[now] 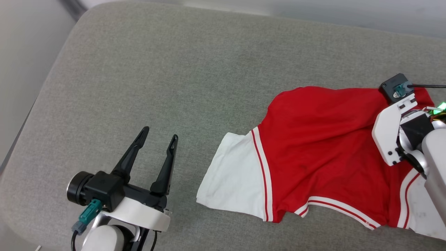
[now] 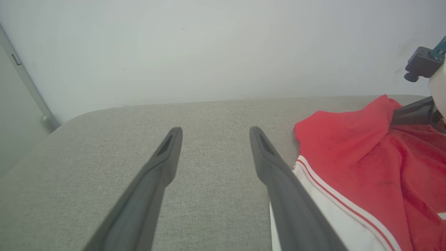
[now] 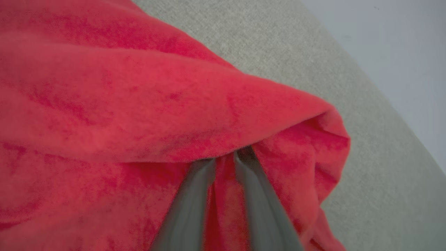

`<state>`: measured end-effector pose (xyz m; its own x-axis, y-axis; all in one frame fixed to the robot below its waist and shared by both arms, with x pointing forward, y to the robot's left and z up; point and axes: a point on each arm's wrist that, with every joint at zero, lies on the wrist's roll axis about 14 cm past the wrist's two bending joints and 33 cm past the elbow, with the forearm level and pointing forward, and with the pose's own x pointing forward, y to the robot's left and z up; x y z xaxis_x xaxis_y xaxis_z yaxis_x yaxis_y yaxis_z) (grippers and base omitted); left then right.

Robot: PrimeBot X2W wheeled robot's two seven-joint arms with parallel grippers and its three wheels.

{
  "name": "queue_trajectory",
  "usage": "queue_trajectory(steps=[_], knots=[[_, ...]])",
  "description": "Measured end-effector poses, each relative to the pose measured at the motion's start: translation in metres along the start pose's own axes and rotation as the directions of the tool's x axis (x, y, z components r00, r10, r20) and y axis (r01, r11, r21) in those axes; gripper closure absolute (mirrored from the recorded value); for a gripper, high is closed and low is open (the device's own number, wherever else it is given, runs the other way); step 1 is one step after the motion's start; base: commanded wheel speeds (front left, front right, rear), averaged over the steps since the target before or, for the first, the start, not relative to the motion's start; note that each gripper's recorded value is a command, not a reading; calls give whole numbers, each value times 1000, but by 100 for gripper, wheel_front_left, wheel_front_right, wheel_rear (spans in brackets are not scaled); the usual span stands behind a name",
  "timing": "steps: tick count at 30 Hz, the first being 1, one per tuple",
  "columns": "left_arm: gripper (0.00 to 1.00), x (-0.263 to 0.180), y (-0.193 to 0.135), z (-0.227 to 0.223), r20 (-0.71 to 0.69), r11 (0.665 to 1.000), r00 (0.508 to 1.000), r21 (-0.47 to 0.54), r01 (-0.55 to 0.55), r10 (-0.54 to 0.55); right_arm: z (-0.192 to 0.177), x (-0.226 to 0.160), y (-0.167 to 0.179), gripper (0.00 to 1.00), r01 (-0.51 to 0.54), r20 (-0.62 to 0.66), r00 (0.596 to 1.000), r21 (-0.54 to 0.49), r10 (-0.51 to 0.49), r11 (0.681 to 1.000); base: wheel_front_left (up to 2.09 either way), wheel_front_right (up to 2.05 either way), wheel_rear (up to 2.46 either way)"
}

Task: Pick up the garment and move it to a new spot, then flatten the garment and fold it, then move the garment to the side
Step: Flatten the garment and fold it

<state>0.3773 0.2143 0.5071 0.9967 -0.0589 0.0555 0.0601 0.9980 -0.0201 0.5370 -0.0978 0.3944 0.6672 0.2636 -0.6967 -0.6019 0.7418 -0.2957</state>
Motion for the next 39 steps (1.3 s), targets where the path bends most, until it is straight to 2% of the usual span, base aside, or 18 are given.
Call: queue_trajectory(steps=[6, 12, 15, 19, 22, 26, 31, 36, 39], knots=[[0, 2, -4, 9, 33, 1000, 999, -3, 16, -16, 16, -16, -3, 0, 2, 126, 992, 84, -12, 996, 0, 0, 0], [0, 2, -6, 20, 69, 1000, 997, -19, 19, -18, 40, -54, -18, 0, 16, 314, 946, 188, -76, 982, 0, 0, 0], [0, 3, -8, 26, 91, 999, 996, -25, 23, -21, 56, -83, -26, 0, 20, 440, 889, 238, -126, 971, 0, 0, 0], [0, 4, -12, 30, 106, 999, 994, -33, 36, -32, 60, -122, -39, 0, 36, 544, 813, 312, -210, 949, 0, 0, 0], [0, 5, -16, 32, 116, 998, 992, -48, 46, -40, 57, -150, -48, 0, 46, 601, 743, 393, -294, 918, 0, 0, 0], [0, 5, -25, 31, 114, 996, 991, -57, 72, -65, 35, -178, -48, 0, 64, 614, 690, 475, -383, 878, 0, 0, 0], [0, 4, -32, 22, 69, 992, 993, -74, 98, -93, 16, -203, -38, 0, 67, 609, 647, 554, -459, 830, 0, 0, 0], [0, 1, -47, 4, -23, 986, 989, -85, 143, -146, -2, -219, -28, 0, 60, 580, 626, 630, -521, 775, 0, 0, 0], [0, -5, -48, -21, -164, 986, 974, -92, 142, -156, -11, -224, -21, 0, 59, 562, 637, 647, -528, 760, 0, 0, 0]])
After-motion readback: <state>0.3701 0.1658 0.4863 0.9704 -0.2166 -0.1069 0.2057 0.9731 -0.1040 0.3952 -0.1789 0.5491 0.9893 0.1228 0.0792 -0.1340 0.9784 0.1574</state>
